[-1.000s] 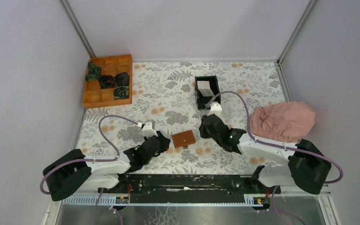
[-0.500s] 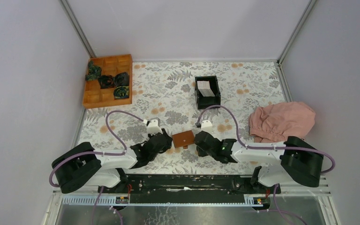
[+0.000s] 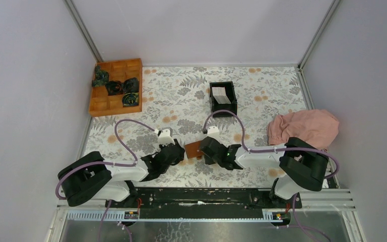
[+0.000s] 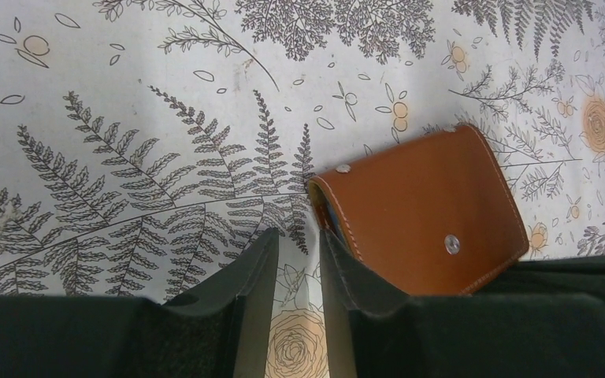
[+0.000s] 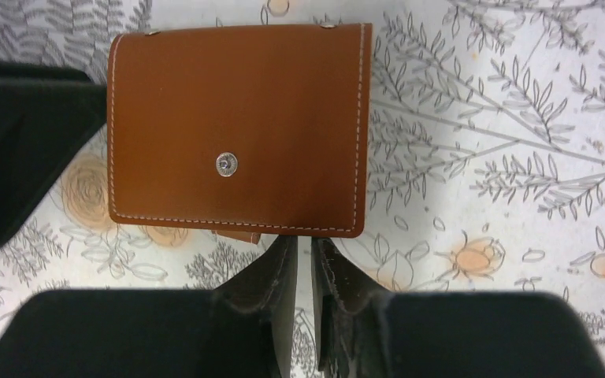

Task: Put the credit cards into the card holder
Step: Close the card holder at the center of the board.

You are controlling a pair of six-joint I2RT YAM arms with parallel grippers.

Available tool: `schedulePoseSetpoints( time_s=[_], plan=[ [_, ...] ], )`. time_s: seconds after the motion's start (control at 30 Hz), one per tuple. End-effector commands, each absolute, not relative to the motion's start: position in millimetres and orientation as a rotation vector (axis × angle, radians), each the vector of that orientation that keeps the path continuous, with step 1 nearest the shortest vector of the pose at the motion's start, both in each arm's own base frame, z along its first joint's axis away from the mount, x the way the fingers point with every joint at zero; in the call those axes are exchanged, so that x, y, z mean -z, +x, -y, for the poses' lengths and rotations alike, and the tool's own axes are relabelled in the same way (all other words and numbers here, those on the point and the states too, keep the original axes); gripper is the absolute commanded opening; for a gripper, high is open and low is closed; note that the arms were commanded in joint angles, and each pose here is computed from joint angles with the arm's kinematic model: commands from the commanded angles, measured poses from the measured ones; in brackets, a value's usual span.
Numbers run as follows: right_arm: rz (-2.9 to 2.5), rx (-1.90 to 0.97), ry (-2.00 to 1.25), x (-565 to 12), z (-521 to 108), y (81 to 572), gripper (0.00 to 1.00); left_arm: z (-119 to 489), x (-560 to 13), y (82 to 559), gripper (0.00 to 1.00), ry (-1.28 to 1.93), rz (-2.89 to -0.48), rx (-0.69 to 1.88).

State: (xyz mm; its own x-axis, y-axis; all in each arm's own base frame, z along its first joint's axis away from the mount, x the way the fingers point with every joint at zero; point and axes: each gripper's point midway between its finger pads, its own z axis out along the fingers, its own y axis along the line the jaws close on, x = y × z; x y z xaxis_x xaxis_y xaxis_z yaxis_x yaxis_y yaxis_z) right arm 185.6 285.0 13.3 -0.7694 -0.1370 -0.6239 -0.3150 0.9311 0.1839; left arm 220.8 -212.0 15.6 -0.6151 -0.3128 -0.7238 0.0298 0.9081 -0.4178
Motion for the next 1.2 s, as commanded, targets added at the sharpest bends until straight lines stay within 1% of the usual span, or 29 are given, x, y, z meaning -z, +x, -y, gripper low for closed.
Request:
schedulePoseSetpoints(
  time_s=[0.0,0.33,0.57,0.6,0.77,0.83,0.93,1.17],
  plan=[
    [-2.387,-0.428,-0.292,-31.4,-306.2,213.0,0.19,209.0,-13.1,219.8,0.33,-0.222,-2.174,0.509],
    [-2.376,-0.413,-0.315,-29.1,-316.6,259.5,0.19,203.4,-9.2,213.9,0.33,-0.246,-2.178,0.527],
    [-2.350,-0.377,-0.343,-33.1,-322.9,278.8,0.20,210.8,-3.8,214.0,0.32,-0.238,-2.195,0.547],
    [-2.346,-0.360,-0.346,-33.0,-321.2,280.7,0.22,211.5,-2.5,214.1,0.32,-0.238,-2.199,0.545],
    [-2.322,-0.316,-0.366,-37.8,-305.9,277.7,0.43,211.5,-3.2,214.1,0.31,-0.241,-2.196,0.549],
    [-2.313,-0.331,-0.386,-38.4,-301.8,272.4,0.48,210.0,-4.4,214.1,0.31,-0.244,-2.191,0.547],
    [-2.293,-0.378,-0.425,-45.2,-302.3,265.8,0.50,210.1,-5.3,215.2,0.31,-0.242,-2.188,0.541],
    [-2.251,-0.463,-0.471,-52.9,-307.8,253.9,0.50,212.2,1.5,215.0,0.31,-0.236,-2.209,0.529]
  ],
)
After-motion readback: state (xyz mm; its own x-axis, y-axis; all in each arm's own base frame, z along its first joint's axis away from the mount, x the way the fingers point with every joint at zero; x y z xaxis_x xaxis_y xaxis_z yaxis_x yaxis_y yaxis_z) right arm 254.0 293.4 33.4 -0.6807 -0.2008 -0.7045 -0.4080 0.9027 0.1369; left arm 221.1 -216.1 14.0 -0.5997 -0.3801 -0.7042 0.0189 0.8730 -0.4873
